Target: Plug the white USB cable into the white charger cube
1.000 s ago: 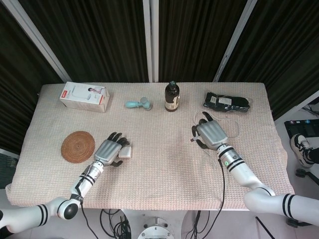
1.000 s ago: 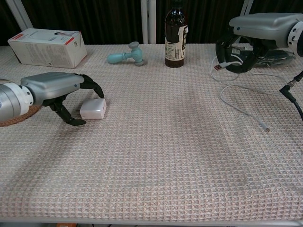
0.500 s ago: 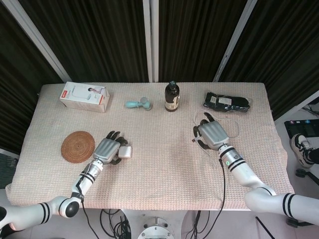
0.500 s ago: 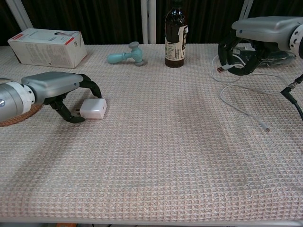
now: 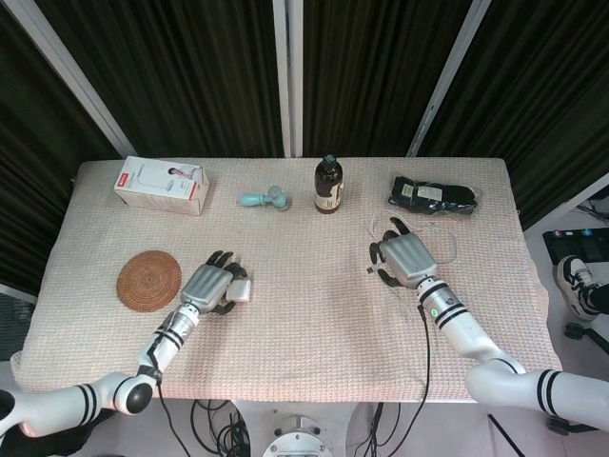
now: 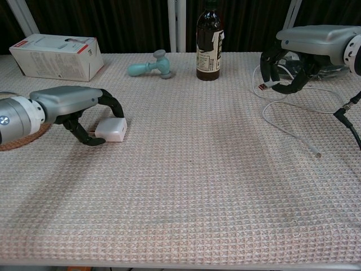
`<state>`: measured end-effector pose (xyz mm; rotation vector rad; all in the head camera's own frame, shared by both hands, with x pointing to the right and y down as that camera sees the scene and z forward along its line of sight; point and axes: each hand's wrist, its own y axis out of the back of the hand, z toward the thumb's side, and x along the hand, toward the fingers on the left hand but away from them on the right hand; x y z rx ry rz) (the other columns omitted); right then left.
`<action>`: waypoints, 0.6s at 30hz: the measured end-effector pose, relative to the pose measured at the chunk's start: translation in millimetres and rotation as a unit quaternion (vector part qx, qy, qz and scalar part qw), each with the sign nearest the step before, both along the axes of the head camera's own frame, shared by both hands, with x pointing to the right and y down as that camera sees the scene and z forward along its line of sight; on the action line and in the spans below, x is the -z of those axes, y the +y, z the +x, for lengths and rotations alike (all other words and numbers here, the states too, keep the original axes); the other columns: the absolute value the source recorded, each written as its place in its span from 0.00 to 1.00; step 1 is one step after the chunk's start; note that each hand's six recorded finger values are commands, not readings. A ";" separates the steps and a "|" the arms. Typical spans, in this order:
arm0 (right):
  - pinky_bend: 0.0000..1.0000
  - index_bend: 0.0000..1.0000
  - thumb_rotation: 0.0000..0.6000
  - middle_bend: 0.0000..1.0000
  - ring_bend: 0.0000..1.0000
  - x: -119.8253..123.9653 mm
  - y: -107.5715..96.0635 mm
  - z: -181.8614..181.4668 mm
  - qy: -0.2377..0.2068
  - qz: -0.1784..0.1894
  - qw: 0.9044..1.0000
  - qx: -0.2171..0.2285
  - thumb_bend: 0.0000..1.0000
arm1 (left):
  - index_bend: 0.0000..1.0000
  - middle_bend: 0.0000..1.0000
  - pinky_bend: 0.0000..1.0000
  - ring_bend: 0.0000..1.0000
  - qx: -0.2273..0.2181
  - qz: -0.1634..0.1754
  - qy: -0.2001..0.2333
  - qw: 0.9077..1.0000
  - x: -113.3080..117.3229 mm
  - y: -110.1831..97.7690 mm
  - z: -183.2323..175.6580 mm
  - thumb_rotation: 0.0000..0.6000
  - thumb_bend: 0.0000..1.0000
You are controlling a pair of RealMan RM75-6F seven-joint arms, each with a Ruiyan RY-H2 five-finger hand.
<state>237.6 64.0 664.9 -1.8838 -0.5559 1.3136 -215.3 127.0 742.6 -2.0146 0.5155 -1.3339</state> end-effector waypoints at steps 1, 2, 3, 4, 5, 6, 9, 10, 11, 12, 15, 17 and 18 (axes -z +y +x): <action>0.06 0.59 1.00 0.51 0.27 -0.3 0.2 0.1 0.000 0.000 1.000 0.000 0.33 | 0.29 0.24 0.00 0.04 -0.001 0.000 -0.001 1.000 -0.4 -0.2 0.1 1.00 0.29; 0.06 0.59 1.00 0.51 0.27 -0.7 0.4 0.1 0.000 -0.001 1.000 -0.001 0.33 | 0.29 0.24 0.00 0.05 -0.001 0.000 -0.001 1.000 -0.6 -0.3 0.3 1.00 0.30; 0.06 0.59 1.00 0.51 0.27 -0.9 0.4 0.1 0.000 -0.001 1.000 -0.001 0.33 | 0.30 0.25 0.00 0.05 -0.001 -0.001 -0.002 1.000 -0.9 -0.2 0.3 1.00 0.30; 0.06 0.59 1.00 0.51 0.27 -1.0 0.5 0.2 0.000 -0.001 1.000 -0.001 0.33 | 0.30 0.25 0.00 0.05 -0.001 -0.001 -0.002 1.000 -1.2 -0.1 0.3 1.00 0.31; 0.06 0.59 1.00 0.51 0.27 -1.3 0.7 0.4 -0.001 -0.002 1.000 -0.002 0.33 | 0.31 0.26 0.00 0.06 -0.001 -0.001 -0.002 1.000 -1.1 0.0 0.4 1.00 0.31; 0.06 0.59 1.00 0.51 0.27 -1.5 0.8 0.7 -0.001 -0.002 1.000 -0.002 0.33 | 0.32 0.27 0.00 0.06 -0.001 -0.002 -0.001 1.000 -0.9 0.1 0.6 1.00 0.31; 0.06 0.59 1.00 0.51 0.27 -2.2 1.4 1.4 -0.001 -0.003 1.000 -0.004 0.33 | 0.36 0.31 0.00 0.10 0.004 -0.005 0.006 1.000 -0.3 0.7 1.7 1.00 0.32; 0.06 0.59 1.00 0.51 0.27 -2.2 1.4 1.6 -0.001 -0.002 1.000 -0.005 0.33 | 0.37 0.32 0.00 0.11 0.008 -0.006 0.009 1.000 0.4 0.7 2.1 1.00 0.32; 0.06 0.59 1.00 0.51 0.27 -1.9 1.2 1.9 -0.001 -0.002 1.000 -0.005 0.33 | 0.38 0.33 0.00 0.12 0.011 -0.005 0.012 1.000 1.2 0.6 2.1 1.00 0.33; 0.06 0.59 1.00 0.51 0.27 -1.5 0.9 1.9 -0.002 -0.001 1.000 -0.006 0.33 | 0.38 0.34 0.00 0.12 0.013 -0.004 0.014 1.000 2.2 0.6 2.1 1.00 0.33; 0.06 0.60 1.00 0.51 0.27 0.4 -1.0 -0.1 -0.007 0.002 1.000 -0.010 0.33 | 0.39 0.36 0.00 0.14 0.027 0.001 0.021 0.999 8.1 -0.3 0.6 1.00 0.33; 0.06 0.60 1.00 0.51 0.27 0.3 -1.5 -5.3 -0.014 0.000 1.000 -0.013 0.34 | 0.40 0.36 0.00 0.15 0.040 0.009 0.025 0.999 13.9 -2.0 -2.0 1.00 0.34; 0.06 0.61 1.00 0.51 0.27 -0.1 -1.5 -8.0 -0.019 -0.002 1.000 -0.015 0.34 | 0.40 0.37 0.00 0.15 0.046 0.014 0.026 0.999 16.8 -2.9 -3.3 1.00 0.34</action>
